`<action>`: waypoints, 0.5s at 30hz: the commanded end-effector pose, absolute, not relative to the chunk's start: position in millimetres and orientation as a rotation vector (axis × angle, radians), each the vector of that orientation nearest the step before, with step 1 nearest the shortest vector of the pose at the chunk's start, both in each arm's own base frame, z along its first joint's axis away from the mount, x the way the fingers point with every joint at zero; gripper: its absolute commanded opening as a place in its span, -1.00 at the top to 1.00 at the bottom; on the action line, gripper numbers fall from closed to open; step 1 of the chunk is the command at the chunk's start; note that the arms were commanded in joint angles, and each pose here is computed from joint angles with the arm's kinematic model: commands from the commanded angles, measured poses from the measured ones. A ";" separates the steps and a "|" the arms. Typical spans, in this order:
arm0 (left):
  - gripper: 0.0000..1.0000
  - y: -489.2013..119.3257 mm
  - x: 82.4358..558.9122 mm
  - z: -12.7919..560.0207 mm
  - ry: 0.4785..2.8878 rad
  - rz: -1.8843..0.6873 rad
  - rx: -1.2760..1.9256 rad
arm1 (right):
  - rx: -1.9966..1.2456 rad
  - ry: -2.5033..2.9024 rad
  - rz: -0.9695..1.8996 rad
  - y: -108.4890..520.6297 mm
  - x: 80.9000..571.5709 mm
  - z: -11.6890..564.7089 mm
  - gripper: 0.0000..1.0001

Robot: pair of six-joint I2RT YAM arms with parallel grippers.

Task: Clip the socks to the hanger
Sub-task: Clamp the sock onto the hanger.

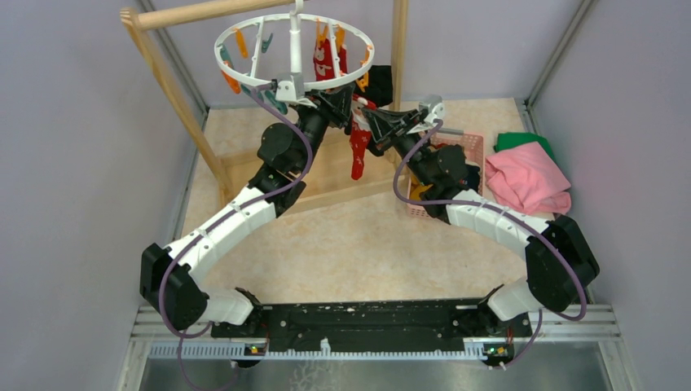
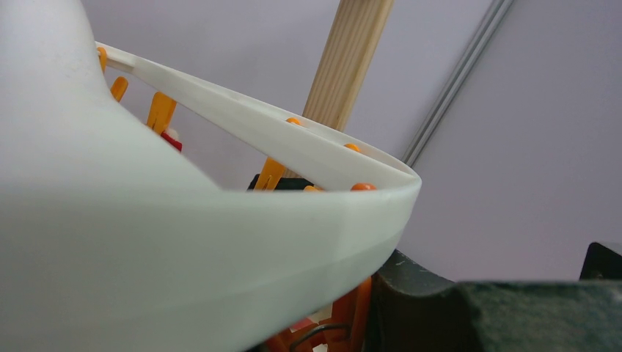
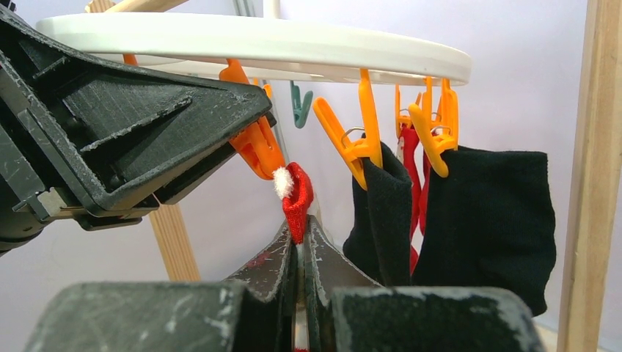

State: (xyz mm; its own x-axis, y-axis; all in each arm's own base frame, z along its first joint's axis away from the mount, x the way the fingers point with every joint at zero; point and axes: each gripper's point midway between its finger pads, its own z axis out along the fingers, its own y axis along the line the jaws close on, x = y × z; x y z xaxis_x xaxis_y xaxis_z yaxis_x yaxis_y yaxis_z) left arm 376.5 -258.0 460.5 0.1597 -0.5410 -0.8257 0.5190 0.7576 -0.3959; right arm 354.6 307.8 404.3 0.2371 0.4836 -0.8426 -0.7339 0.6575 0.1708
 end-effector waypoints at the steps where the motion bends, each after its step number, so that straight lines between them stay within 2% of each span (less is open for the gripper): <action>1: 0.87 -246.5 364.8 488.6 1.100 -0.785 -0.045 | -0.260 0.910 0.863 297.0 336.9 444.8 1.00; 15: 0.87 -247.2 364.6 489.6 1.098 -0.789 -0.041 | -0.273 0.877 0.875 294.6 327.2 457.2 1.00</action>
